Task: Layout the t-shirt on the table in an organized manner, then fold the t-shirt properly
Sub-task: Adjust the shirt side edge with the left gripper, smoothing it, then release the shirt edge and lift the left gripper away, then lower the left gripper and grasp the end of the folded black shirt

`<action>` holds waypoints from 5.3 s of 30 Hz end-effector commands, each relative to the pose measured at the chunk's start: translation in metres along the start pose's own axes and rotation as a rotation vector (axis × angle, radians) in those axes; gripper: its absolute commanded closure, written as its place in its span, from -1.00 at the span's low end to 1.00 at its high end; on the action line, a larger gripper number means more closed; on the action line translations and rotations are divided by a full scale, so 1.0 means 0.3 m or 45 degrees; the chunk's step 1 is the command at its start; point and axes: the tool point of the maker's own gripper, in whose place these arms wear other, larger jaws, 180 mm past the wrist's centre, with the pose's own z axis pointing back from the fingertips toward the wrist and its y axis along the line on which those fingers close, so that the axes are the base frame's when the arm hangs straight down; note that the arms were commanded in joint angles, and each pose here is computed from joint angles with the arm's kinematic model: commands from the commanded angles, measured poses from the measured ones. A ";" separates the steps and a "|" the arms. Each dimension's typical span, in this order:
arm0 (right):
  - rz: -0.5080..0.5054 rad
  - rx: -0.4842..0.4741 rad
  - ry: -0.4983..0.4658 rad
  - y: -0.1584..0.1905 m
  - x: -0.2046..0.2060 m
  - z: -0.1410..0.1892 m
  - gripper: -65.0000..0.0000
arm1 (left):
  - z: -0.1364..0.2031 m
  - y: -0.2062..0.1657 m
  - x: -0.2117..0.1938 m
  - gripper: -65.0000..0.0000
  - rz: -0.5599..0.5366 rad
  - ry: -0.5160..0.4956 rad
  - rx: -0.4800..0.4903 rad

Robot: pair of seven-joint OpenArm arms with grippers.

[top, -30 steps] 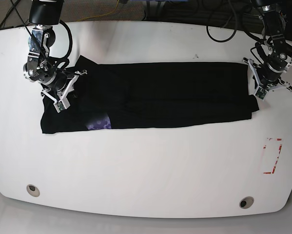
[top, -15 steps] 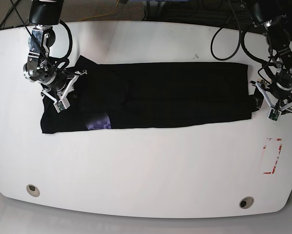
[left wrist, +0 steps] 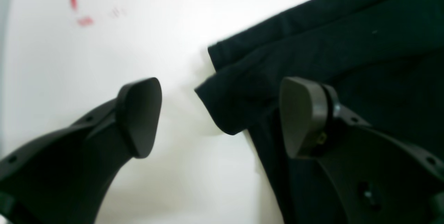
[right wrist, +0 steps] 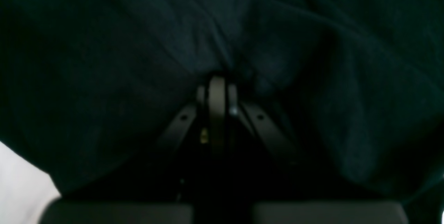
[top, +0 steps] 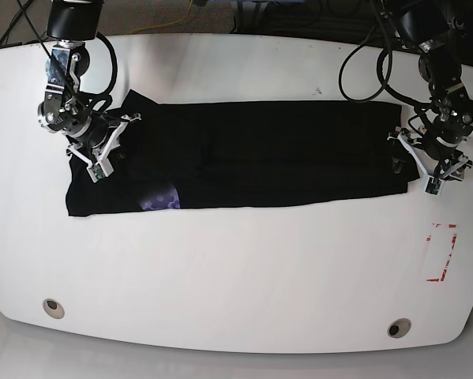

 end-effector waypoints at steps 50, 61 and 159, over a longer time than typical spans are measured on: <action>0.026 0.018 0.123 0.020 -0.073 -0.006 1.00 | -0.051 0.013 -0.010 0.94 0.069 0.003 -0.032; 0.023 0.016 0.121 0.017 -0.072 -0.005 1.00 | -0.017 0.030 0.032 0.92 0.027 -0.036 0.003; 0.011 0.027 0.114 0.035 -0.070 -0.015 1.00 | 0.068 -0.053 -0.066 -0.68 0.200 0.028 -0.172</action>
